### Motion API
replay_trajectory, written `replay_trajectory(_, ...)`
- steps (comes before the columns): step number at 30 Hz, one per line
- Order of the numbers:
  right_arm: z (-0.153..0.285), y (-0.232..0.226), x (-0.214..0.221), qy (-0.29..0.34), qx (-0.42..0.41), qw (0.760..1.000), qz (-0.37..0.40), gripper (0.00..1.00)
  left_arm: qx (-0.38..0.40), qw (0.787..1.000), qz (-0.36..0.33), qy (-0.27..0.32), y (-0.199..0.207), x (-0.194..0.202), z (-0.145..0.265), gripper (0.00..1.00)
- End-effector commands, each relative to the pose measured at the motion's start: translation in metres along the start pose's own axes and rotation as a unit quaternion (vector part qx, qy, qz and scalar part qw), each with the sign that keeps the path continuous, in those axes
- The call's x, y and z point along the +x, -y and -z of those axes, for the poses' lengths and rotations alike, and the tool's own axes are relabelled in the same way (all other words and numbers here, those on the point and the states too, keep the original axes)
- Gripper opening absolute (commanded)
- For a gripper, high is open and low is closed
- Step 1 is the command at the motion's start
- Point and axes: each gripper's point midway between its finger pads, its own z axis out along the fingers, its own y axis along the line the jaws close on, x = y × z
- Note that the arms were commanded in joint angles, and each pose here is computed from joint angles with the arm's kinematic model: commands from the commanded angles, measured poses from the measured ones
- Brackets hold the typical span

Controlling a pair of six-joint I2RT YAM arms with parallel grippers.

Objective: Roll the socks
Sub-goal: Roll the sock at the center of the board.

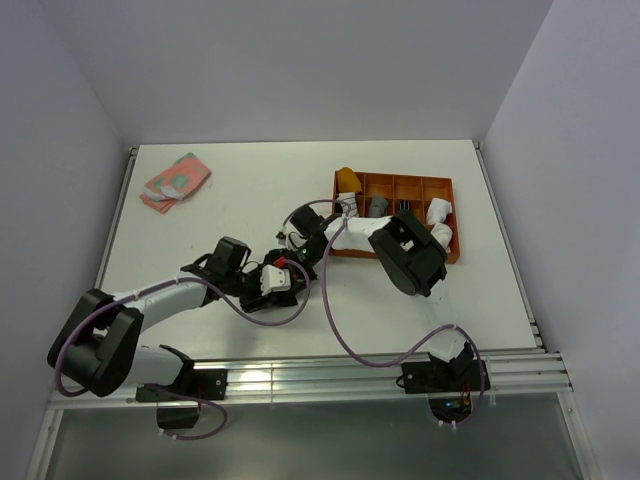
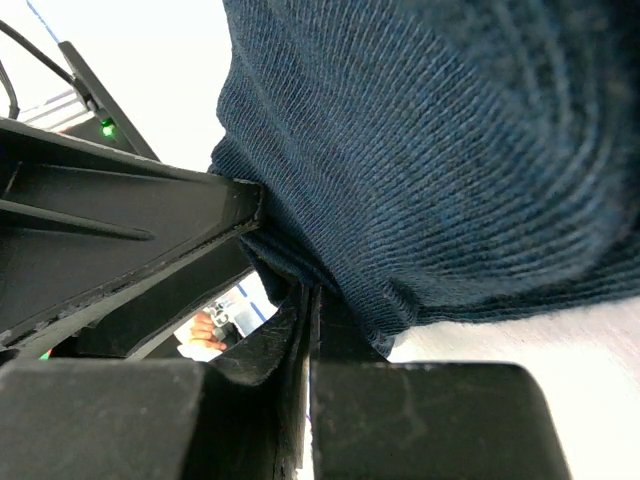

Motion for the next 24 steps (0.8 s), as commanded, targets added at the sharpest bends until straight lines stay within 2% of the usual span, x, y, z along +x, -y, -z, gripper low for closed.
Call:
replay_trajectory(1, -0.001, 0.010, -0.002, 0.002, 0.020, 1.000, -0.002, 0.00, -0.004, 1.000, -0.009, 0.027, -0.011, -0.021, -0.001, 0.51)
replay_trajectory(9, -0.001, 0.010, 0.000, 0.001, 0.018, 1.000, -0.001, 0.00, 0.013, 1.000, 0.013, 0.006, -0.015, -0.019, -0.007, 0.47)
replay_trajectory(17, 0.001, 0.008, -0.002, 0.005, 0.019, 1.000, 0.002, 0.00, 0.053, 0.998, 0.024, -0.018, -0.002, -0.009, -0.009, 0.33)
replay_trajectory(21, 0.002, 0.012, -0.005, 0.015, 0.036, 0.999, 0.001, 0.00, 0.092, 0.994, 0.034, -0.040, 0.011, 0.001, -0.010, 0.22)
replay_trajectory(22, 0.004, 0.011, -0.007, 0.022, 0.039, 0.999, -0.001, 0.01, 0.110, 0.992, 0.042, -0.050, 0.019, 0.007, -0.009, 0.16)
replay_trajectory(24, 0.006, 0.015, -0.010, 0.038, 0.056, 0.998, 0.001, 0.08, 0.126, 0.990, 0.047, -0.051, 0.022, 0.005, -0.008, 0.13)
